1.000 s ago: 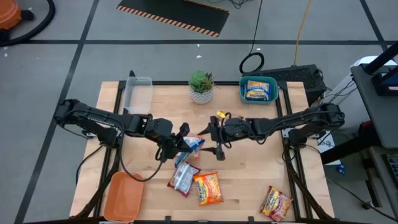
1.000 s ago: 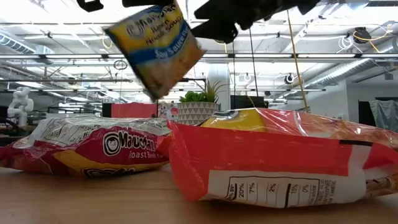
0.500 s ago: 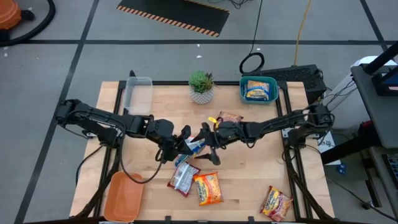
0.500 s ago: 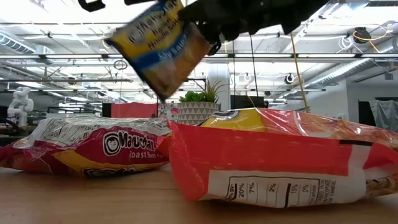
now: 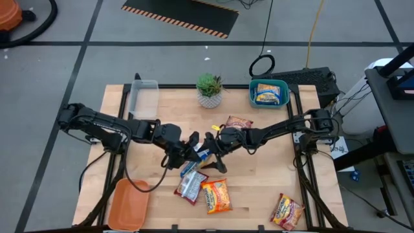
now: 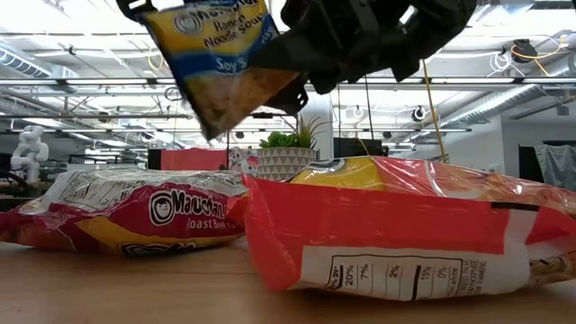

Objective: Sort Maruchan noodles
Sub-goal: Put the blue noodle pack into the green bin

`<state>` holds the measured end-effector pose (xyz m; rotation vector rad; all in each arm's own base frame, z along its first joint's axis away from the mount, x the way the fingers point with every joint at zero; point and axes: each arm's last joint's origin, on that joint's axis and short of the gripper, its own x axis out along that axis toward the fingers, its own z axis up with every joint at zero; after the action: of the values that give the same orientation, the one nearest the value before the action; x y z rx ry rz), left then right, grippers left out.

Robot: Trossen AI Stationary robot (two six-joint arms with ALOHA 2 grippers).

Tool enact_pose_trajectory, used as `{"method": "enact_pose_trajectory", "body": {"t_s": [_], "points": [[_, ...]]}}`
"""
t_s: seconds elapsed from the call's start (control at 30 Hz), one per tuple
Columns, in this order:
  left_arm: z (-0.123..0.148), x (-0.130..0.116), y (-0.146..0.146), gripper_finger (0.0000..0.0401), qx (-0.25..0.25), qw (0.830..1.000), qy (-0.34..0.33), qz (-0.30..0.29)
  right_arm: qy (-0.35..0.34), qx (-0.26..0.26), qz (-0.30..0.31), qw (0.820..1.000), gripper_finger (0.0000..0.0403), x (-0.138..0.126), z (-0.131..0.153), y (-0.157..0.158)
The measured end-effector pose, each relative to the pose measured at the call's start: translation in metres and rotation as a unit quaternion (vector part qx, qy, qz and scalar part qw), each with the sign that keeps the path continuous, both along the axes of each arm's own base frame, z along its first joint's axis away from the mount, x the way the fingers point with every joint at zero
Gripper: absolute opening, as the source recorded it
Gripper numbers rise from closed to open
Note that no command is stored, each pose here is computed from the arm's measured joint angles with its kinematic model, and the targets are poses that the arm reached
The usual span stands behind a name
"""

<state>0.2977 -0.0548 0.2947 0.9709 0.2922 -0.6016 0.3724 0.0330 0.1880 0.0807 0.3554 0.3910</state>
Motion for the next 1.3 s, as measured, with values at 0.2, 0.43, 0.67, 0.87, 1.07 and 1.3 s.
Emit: {"method": "enact_pose_trajectory", "body": {"t_s": [0.2,0.43,0.67,0.87,1.07,1.3], "points": [[0.000,0.001,0.003,0.0001,0.000,1.000,0.000,0.006,-0.005,-0.005,0.011,1.000,0.0301,0.000,0.000,0.000],[0.000,0.001,0.004,0.0009,-0.025,0.999,0.011,0.023,-0.011,-0.021,0.006,1.000,0.0239,0.000,0.000,-0.004],[-0.001,0.001,0.005,0.0019,-0.033,0.998,0.017,0.050,-0.004,-0.026,-0.003,1.000,0.0190,0.000,-0.001,-0.013],[0.002,0.004,0.010,0.0020,-0.027,0.987,-0.003,0.158,-0.005,-0.033,-0.008,0.999,0.0160,0.000,-0.001,-0.018],[0.005,0.005,0.012,0.0053,-0.040,0.978,-0.017,0.202,0.005,-0.035,-0.014,0.999,0.0152,0.000,-0.003,-0.023],[0.007,0.006,0.016,0.0178,-0.064,0.958,-0.033,0.277,0.053,-0.063,-0.026,0.996,0.0151,-0.015,0.008,-0.031]]}}
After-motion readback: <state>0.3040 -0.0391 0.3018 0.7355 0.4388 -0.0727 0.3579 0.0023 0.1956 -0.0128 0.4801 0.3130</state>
